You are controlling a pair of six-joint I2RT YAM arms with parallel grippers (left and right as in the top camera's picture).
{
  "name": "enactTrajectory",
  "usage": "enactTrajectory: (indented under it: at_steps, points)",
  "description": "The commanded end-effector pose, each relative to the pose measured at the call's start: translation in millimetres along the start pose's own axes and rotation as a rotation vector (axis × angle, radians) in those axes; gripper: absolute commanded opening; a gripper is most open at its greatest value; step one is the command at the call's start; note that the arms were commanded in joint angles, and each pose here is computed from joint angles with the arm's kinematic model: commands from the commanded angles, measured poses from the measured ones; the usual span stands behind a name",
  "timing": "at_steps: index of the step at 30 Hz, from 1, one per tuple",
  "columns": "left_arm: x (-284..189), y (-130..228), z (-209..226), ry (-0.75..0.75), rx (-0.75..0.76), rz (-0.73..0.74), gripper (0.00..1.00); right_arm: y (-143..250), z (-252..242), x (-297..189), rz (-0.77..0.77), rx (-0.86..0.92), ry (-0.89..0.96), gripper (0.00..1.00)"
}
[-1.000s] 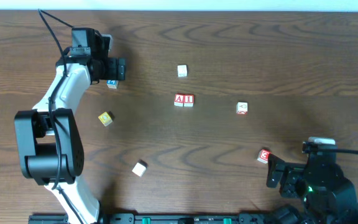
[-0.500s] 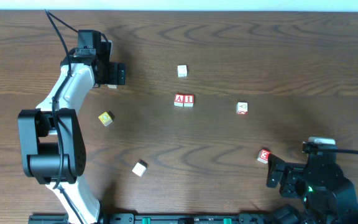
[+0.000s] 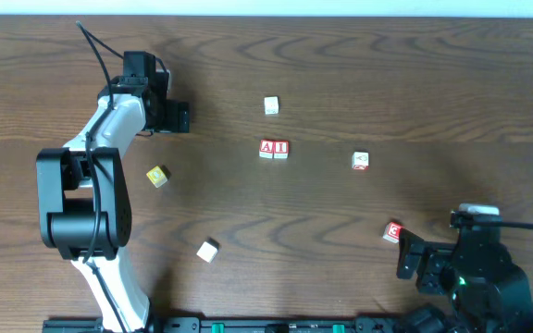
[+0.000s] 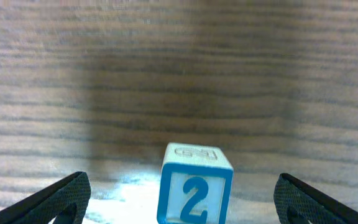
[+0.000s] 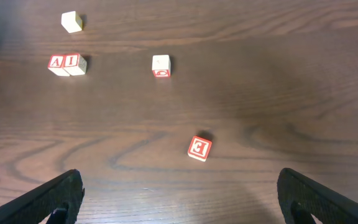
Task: Spell out Ai2
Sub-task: 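Lower the left gripper and grasp the blue 2 block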
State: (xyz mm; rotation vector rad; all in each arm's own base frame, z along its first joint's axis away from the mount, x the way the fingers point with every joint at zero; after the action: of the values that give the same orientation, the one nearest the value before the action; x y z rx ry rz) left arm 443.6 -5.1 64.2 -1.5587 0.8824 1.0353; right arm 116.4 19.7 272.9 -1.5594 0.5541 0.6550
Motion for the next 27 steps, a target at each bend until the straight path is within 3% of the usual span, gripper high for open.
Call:
enactTrajectory:
  at_steps: [1,10,14,27]
  points:
    - [-3.0,-10.0,-2.3,0.01,-0.006,-0.034,0.96,0.5,-1.6,-0.4,-0.002,0.016,0.008,0.99]
    - [6.2,-7.4,-2.7,0.02,-0.007,-0.019,1.0,0.5,-1.6,-0.4,-0.002,0.016,0.008,0.99]
    - [11.4,-4.2,-4.2,0.036,-0.008,-0.002,0.88,0.5,-1.6,-0.4,-0.002,0.016,0.008,0.99]
    - [11.4,-5.1,-4.3,0.036,-0.007,-0.007,0.76,0.5,-1.6,-0.4,-0.002,0.016,0.008,0.99]
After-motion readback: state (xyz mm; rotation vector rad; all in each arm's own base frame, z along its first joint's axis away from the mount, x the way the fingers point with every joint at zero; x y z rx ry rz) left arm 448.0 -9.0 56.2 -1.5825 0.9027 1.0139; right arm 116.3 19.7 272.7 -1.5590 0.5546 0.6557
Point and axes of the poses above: each gripper's point midway between its finger pads, its own x axis out along the fingers, its own z axis along the line the jaws close on, y = z × x, the point moved 5 cm from there along -x, back along the fingers, and after that the axes turned 13 degrees about -x, right-handed, at the moved point
